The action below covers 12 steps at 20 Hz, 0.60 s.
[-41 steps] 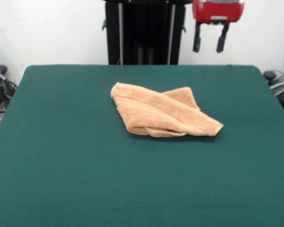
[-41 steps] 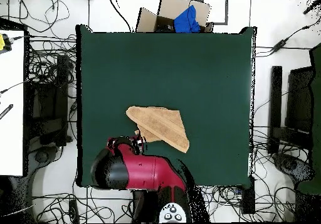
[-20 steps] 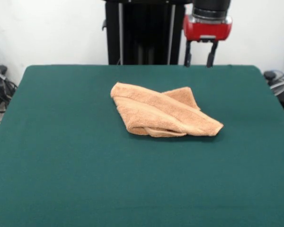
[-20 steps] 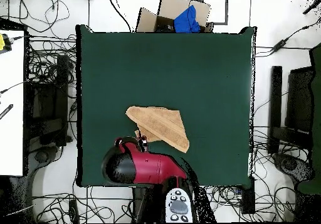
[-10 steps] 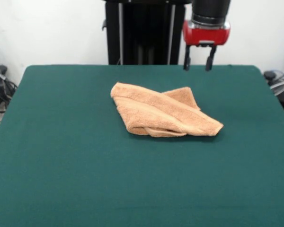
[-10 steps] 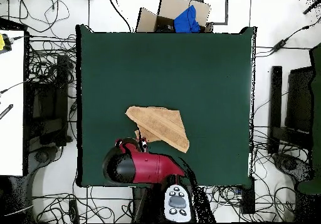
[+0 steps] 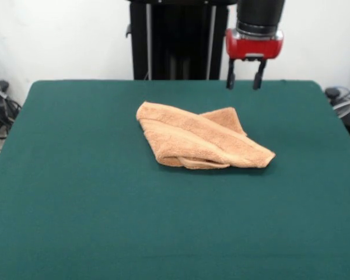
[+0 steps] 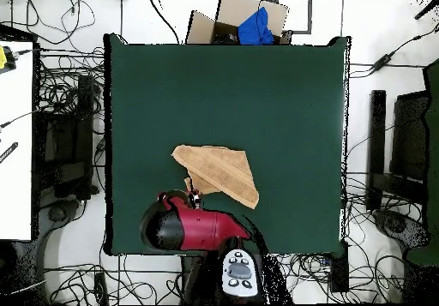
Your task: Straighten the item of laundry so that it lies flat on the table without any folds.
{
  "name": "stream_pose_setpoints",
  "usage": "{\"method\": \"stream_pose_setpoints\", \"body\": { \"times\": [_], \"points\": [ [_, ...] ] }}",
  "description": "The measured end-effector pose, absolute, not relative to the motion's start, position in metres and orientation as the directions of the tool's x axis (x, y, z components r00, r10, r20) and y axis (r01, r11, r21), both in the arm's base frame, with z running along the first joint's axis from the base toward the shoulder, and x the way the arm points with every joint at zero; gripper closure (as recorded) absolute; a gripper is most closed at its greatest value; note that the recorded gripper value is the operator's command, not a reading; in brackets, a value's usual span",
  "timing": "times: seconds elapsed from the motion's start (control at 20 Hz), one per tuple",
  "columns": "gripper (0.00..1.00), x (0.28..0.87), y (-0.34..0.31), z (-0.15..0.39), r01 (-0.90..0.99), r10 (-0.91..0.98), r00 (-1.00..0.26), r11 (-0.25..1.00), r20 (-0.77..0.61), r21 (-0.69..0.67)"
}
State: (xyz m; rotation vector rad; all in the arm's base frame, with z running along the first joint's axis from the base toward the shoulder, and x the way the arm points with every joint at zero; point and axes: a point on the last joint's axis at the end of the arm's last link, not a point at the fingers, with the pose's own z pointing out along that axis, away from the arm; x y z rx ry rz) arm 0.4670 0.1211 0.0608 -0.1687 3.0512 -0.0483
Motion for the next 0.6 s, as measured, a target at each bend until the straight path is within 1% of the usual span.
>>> {"method": "stream_pose_setpoints", "body": {
  "times": [0.6],
  "points": [
    [0.0, 0.47, 0.123, 0.043, -0.114, -0.119, -0.985, 0.992, -0.123, -0.044]
  ]
}}
